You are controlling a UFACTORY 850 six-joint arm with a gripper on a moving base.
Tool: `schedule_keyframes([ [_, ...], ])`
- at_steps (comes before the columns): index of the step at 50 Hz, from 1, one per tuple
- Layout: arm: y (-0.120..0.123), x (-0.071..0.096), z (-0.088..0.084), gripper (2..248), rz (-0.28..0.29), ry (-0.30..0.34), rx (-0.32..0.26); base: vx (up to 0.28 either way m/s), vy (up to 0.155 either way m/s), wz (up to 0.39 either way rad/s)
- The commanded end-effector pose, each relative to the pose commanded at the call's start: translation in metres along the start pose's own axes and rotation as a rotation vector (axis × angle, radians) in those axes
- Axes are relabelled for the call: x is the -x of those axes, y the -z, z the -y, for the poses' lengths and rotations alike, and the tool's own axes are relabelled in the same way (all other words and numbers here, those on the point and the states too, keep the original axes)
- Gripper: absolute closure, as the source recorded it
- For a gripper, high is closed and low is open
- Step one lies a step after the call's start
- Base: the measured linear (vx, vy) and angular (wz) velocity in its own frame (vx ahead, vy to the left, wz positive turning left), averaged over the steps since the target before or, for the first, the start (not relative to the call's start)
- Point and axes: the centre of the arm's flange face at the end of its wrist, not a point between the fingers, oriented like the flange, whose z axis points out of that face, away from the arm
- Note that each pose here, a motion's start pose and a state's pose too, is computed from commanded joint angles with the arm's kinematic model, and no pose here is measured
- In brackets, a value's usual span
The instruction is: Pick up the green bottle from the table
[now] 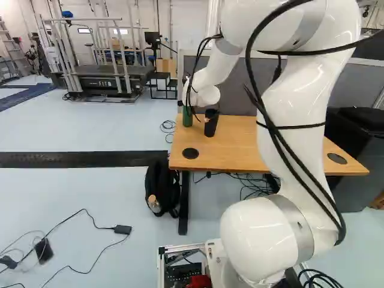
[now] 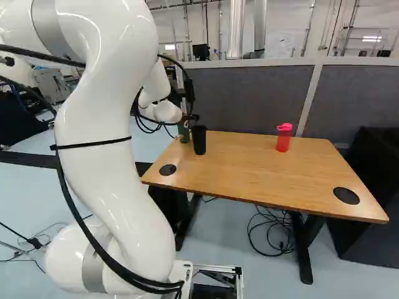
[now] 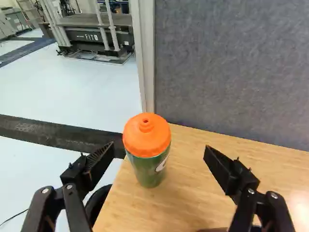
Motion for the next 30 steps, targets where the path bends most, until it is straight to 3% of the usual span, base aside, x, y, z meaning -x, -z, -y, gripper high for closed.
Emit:
schedule_keyframes([
  [22, -0.022, -0.007, -0.002, 3, 0.011, -0.001, 0.002, 0.0, 0.0, 0.0],
  [23, -0.022, -0.007, -0.002, 26, 0.011, -0.001, 0.002, 0.0, 0.0, 0.0],
  [27, -0.022, -0.007, -0.002, 26, 0.011, -0.001, 0.002, 0.0, 0.0, 0.0],
  [28, -0.022, -0.007, -0.002, 65, 0.011, -0.001, 0.002, 0.0, 0.0, 0.0],
  [30, -0.022, -0.007, -0.002, 65, 0.011, -0.001, 0.002, 0.0, 0.0, 0.0],
])
